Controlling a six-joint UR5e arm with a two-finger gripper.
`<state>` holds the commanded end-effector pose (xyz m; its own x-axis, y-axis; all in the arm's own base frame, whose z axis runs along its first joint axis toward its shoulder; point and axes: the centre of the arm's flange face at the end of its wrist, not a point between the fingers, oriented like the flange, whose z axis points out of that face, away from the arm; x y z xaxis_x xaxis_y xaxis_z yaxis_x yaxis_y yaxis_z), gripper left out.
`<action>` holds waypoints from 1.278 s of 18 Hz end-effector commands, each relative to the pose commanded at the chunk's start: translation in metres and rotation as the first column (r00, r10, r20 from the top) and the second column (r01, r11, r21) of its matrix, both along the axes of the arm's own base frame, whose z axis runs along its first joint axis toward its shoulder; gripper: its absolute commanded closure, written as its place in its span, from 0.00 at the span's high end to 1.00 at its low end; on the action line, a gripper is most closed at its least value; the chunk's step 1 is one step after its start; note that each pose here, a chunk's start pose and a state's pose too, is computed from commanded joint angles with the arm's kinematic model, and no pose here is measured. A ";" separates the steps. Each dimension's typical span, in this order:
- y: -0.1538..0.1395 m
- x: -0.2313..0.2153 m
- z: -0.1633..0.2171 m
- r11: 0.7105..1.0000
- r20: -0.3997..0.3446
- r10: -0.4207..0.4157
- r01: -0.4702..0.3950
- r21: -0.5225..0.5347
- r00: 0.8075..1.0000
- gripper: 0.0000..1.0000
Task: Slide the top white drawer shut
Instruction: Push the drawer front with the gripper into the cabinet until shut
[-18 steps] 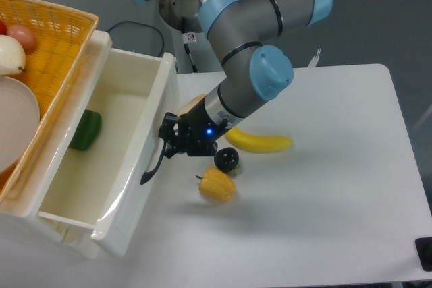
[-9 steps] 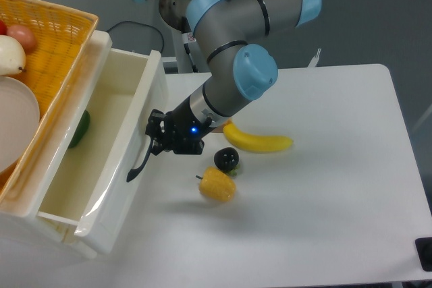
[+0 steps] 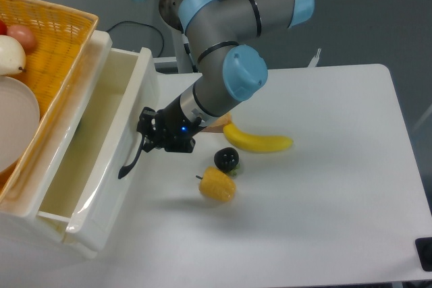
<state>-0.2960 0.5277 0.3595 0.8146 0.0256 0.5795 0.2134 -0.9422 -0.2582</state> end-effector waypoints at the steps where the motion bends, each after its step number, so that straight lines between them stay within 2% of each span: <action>1: 0.002 0.005 0.003 1.000 -0.003 -0.008 0.008 0.003 1.000 0.00; 23: 0.017 0.056 -0.001 0.997 0.013 -0.081 0.081 -0.015 0.997 0.00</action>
<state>-0.2397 0.5443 0.3580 0.8070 -0.0311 0.5897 0.1393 -0.9604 -0.2413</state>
